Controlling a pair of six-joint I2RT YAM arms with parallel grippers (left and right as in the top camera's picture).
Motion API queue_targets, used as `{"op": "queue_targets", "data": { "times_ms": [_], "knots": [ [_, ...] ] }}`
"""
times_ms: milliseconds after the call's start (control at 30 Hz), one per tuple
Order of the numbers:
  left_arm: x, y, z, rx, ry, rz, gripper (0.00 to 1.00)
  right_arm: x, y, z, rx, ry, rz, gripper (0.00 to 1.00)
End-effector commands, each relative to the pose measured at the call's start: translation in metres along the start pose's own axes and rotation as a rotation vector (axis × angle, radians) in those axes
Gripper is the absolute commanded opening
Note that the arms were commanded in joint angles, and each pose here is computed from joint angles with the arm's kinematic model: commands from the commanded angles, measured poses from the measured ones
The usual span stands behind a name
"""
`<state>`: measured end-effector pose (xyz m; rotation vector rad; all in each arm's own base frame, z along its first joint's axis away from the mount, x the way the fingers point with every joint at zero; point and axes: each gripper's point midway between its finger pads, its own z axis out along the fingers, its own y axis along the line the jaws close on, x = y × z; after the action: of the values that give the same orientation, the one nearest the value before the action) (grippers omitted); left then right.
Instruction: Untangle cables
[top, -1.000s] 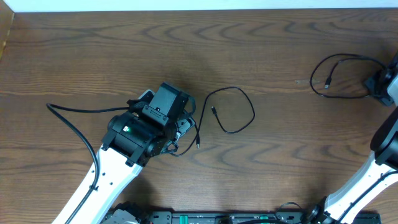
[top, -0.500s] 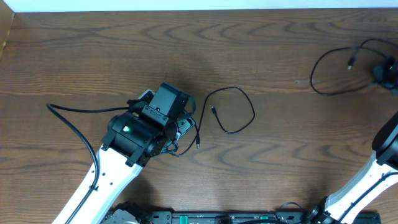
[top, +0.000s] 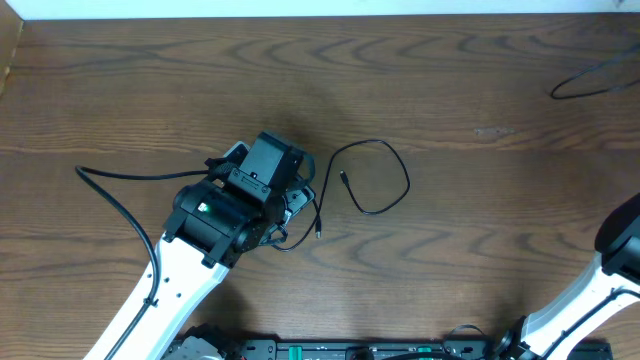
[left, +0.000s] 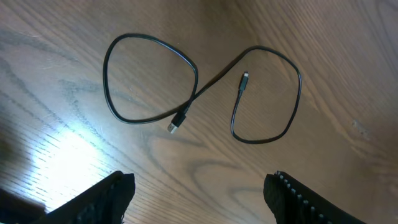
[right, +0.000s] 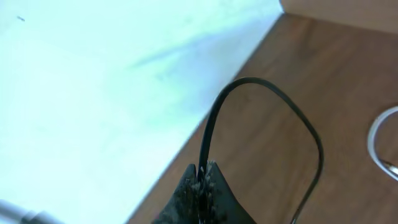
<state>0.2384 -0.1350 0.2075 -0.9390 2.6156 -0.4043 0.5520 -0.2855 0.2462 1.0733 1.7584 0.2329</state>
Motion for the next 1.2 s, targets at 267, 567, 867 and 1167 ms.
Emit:
{"op": "queue_targets", "data": {
  "times_ms": [267,567,867,1167],
  "knots": [
    [-0.006,-0.007,-0.001,0.025,-0.024,0.004,0.72,-0.01,0.022,-0.024,-0.017,-0.019,0.024,0.01],
    [-0.006,-0.006,-0.001,0.024,-0.024,0.004,0.72,-0.063,-0.005,-0.111,0.118,-0.109,0.069,0.01],
    [-0.005,-0.006,0.0,0.016,-0.021,0.009,0.72,-0.058,-0.119,-0.178,0.576,-0.076,0.144,0.01],
    [-0.005,-0.005,0.0,0.012,-0.02,0.009,0.72,-0.045,-0.163,-0.202,0.745,-0.007,0.144,0.01]
  ]
}}
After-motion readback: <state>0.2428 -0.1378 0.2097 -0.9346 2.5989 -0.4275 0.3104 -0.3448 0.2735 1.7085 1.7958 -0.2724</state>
